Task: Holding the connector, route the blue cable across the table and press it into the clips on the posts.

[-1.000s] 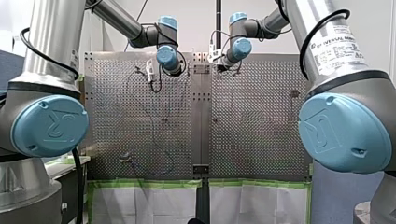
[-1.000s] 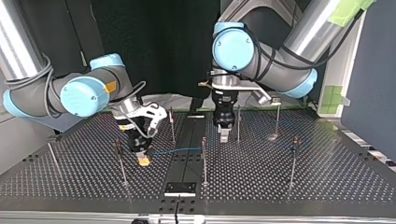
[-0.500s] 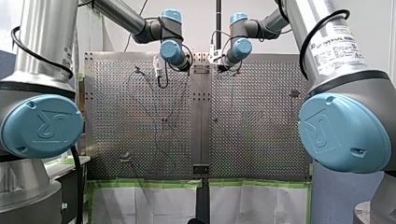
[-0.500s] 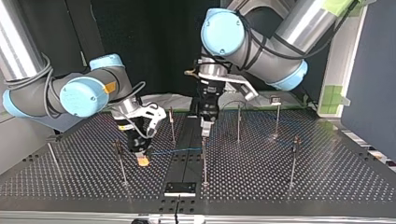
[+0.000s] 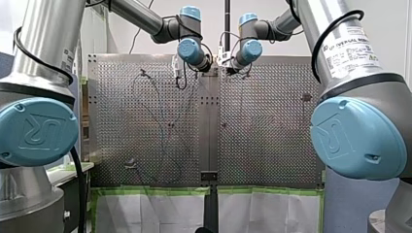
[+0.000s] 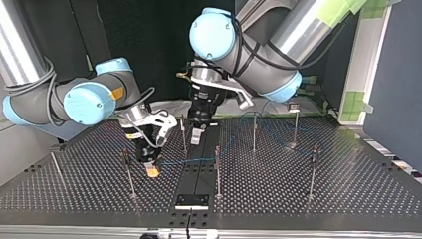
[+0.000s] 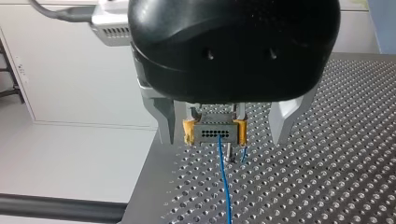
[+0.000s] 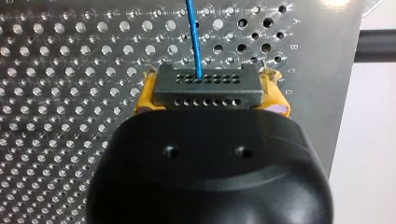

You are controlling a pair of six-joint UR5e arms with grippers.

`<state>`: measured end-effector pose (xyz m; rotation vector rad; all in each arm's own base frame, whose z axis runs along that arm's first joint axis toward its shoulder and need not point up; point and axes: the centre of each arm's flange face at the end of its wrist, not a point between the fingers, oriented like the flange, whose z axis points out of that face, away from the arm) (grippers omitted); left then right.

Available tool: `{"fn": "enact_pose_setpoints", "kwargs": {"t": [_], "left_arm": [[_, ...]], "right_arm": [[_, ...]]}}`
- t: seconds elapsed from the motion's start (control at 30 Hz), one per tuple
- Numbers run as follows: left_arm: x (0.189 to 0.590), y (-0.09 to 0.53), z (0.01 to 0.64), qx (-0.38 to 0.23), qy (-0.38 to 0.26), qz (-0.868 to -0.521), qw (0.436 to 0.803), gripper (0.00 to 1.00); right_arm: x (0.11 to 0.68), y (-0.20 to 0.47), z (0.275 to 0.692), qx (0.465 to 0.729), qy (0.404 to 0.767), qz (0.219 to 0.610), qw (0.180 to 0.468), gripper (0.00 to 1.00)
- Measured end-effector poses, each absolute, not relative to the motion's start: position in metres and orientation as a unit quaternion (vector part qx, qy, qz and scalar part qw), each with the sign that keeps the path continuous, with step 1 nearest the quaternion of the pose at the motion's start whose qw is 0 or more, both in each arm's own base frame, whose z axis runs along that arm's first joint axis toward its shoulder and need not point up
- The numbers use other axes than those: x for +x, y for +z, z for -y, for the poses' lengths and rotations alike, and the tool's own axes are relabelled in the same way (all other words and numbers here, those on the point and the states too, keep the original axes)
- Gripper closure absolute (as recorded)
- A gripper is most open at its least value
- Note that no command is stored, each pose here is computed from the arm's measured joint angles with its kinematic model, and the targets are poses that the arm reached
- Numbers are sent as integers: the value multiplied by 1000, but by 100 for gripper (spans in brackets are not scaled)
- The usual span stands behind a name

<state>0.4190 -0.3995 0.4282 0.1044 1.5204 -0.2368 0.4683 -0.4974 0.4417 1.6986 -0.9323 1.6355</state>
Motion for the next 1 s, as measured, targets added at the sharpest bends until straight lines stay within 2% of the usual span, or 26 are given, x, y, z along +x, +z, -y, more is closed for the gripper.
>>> {"fn": "enact_pose_setpoints", "kwargs": {"t": [0.43,1.0], "left_arm": [[457,413,422,41,-90,-697,710,0],[512,409,439,24,-66,-685,725,0]], "right_arm": [[468,442,498,639,616,350,298,100],[469,441,497,640,616,349,298,100]]}}
